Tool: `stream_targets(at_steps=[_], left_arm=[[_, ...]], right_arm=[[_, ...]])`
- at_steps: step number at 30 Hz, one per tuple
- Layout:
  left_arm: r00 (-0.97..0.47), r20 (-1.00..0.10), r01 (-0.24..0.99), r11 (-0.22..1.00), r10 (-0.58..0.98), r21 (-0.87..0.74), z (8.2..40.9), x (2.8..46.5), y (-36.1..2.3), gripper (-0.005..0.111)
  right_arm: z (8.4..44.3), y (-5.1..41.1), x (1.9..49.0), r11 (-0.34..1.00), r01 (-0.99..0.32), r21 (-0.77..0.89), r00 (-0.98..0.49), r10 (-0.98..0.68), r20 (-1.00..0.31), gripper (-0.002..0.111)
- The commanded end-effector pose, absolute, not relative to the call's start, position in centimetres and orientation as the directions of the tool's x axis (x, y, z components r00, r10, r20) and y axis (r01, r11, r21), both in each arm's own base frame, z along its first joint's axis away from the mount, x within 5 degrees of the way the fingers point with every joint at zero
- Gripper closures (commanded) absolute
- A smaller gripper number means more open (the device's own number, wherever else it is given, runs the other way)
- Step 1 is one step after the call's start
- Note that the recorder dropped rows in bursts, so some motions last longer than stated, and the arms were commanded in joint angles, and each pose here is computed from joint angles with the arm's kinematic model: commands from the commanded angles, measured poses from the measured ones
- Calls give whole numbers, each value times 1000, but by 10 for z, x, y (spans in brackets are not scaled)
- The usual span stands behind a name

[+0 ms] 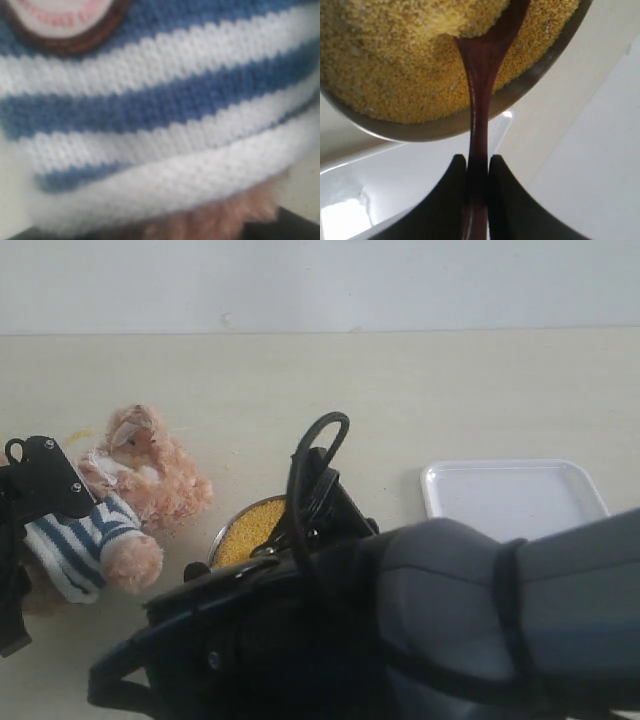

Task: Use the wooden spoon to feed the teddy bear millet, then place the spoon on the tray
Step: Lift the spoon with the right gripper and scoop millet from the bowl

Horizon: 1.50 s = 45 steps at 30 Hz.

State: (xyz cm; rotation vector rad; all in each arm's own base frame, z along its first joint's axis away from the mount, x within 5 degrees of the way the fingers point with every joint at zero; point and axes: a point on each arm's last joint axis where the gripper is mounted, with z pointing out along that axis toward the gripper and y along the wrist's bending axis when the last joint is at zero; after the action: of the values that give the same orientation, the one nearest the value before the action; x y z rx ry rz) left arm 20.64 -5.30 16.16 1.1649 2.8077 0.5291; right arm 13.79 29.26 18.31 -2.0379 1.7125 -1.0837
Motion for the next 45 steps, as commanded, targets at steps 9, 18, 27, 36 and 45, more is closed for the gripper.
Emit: stream_targets(at_steps=[9, 18, 27, 36, 45], left_arm=[[-710, 42, 672, 660, 703, 335, 165, 208, -57, 103], [-710, 38, 672, 660, 704, 335, 165, 208, -57, 103], [-710, 38, 672, 660, 704, 335, 165, 208, -57, 103], [-711, 37, 671, 663, 702, 332, 165, 208, -57, 103], [-704, 41, 679, 655, 709, 332, 165, 208, -57, 103]], right_arm=[[175, 271, 157, -10, -863, -506, -182, -927, 328, 109], [191, 288, 158, 66, -878, -473, -200, -950, 239, 109], [199, 284, 179, 244, -887, -392, -331, -928, 171, 109], [195, 272, 191, 351, -892, -284, -407, -897, 173, 109], [196, 262, 199, 443, -885, -140, -462, -872, 160, 109]])
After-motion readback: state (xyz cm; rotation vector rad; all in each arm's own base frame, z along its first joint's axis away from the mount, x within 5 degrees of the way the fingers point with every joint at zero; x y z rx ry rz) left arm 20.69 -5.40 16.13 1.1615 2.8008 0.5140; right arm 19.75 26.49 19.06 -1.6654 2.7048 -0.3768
